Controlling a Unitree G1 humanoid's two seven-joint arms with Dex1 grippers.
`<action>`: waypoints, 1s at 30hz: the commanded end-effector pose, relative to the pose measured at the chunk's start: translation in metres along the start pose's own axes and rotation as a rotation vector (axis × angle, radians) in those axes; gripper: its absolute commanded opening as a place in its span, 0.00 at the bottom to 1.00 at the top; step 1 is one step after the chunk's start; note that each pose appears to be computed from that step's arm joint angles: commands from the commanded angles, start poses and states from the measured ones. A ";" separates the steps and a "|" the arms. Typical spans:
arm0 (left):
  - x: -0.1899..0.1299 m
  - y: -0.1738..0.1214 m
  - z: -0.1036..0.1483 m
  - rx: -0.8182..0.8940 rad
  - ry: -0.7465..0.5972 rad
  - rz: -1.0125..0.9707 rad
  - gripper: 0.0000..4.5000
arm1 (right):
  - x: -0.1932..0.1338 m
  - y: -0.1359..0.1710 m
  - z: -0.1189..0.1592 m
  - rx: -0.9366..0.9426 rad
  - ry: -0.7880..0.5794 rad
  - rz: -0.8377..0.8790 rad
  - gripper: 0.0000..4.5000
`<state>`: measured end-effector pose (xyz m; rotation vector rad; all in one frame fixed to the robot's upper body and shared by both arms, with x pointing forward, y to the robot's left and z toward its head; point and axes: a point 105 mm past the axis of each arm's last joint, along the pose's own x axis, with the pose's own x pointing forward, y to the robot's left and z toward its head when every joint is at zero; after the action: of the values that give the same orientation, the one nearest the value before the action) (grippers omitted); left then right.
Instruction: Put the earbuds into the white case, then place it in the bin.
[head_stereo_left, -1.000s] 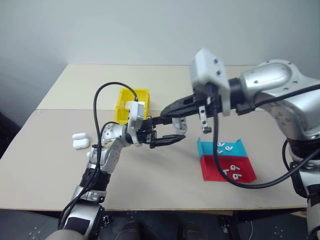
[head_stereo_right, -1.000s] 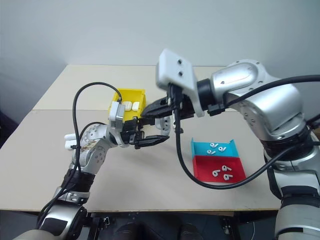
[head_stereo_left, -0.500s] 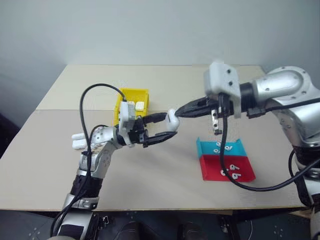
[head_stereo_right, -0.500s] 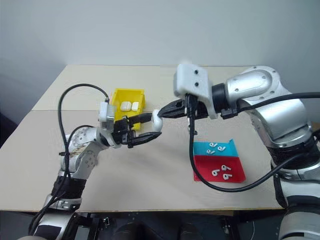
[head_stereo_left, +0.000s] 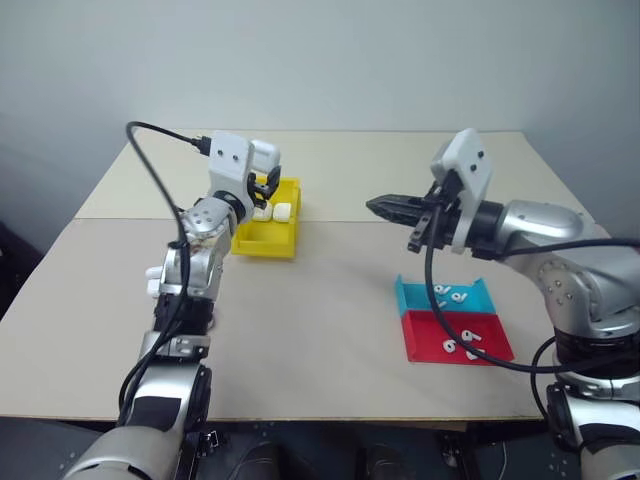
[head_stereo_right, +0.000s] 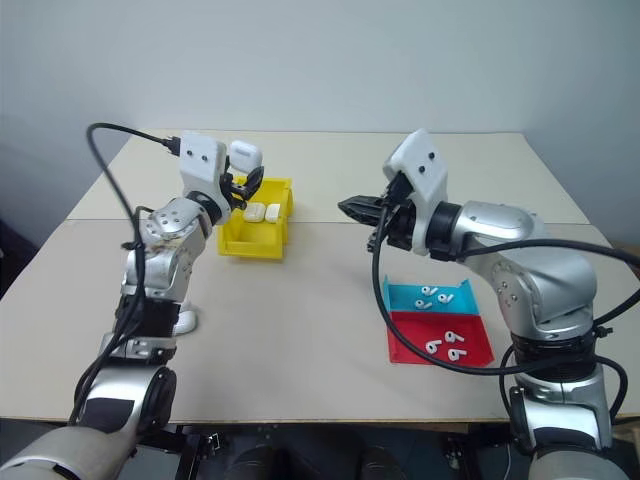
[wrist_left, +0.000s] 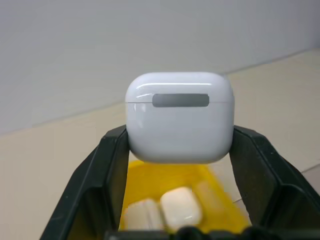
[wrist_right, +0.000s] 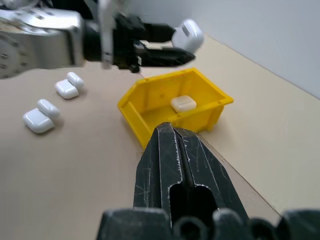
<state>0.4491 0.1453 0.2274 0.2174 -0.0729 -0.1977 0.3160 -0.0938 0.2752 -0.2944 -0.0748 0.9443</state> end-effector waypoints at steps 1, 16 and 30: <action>0.013 -0.004 -0.017 0.008 0.081 0.034 0.61 | -0.004 0.000 0.008 -0.022 -0.022 -0.030 0.01; -0.013 0.004 0.020 0.015 -0.127 -0.155 0.99 | -0.016 -0.008 -0.002 -0.023 -0.010 -0.064 0.00; -0.183 0.009 0.023 0.077 -0.060 -0.678 0.99 | -0.060 0.023 -0.063 -0.149 0.093 0.109 0.00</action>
<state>0.2856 0.1921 0.2259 0.2782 -0.0126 -0.8389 0.2861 -0.1480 0.1974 -0.4089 0.0379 0.9880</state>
